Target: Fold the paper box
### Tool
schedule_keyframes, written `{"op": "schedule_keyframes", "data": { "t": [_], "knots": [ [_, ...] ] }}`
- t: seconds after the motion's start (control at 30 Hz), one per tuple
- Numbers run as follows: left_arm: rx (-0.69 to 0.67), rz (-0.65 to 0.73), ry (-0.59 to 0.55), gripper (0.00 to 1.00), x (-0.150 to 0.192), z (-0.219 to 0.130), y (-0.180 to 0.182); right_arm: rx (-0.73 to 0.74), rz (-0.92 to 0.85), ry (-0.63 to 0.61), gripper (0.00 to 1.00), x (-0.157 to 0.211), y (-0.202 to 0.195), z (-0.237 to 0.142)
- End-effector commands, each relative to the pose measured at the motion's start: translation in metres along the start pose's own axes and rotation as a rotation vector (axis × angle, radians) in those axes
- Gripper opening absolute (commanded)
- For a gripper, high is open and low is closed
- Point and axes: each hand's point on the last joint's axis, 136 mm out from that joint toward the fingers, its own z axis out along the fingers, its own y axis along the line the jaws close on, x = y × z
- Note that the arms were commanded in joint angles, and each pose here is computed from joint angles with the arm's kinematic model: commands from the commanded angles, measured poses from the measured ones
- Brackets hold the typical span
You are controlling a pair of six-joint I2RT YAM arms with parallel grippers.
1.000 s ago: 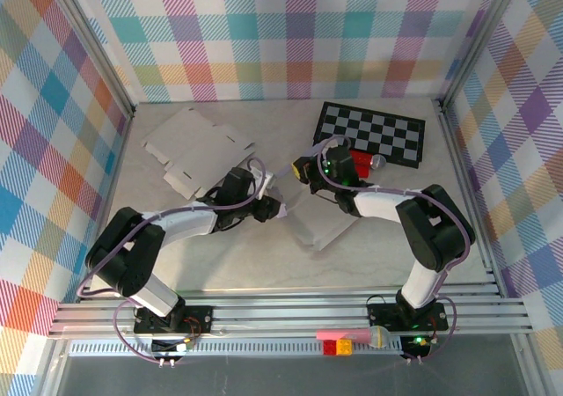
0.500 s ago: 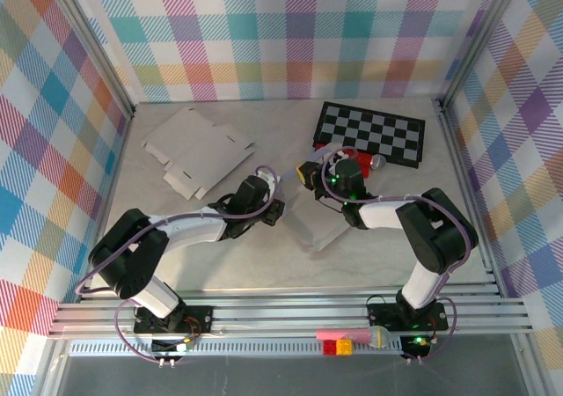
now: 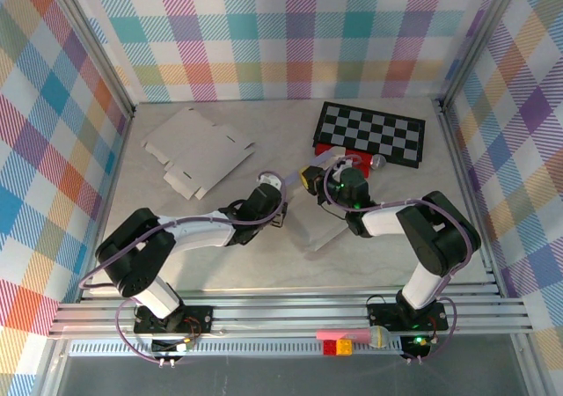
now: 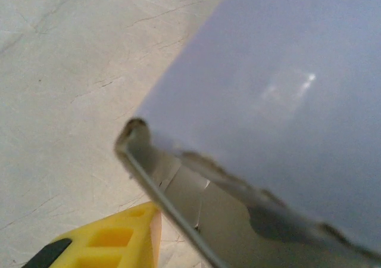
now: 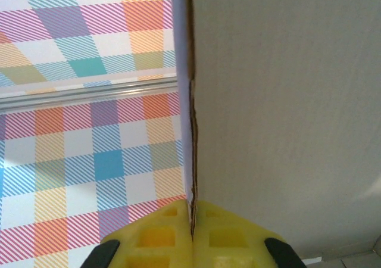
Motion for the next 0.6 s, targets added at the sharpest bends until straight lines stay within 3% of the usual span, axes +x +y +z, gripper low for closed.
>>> {"op": "schedule_keyframes", "data": {
  "t": [0.0,0.57],
  "knots": [
    [-0.036,-0.046,-0.088,0.3,-0.029,0.0,-0.005,0.018,-0.006,0.02,0.0,0.008,-0.013,0.0],
    [-0.161,-0.155,-0.117,0.26,-0.038,0.004,-0.001,0.052,-0.002,0.033,0.0,0.018,-0.016,0.005]
  ]
}}
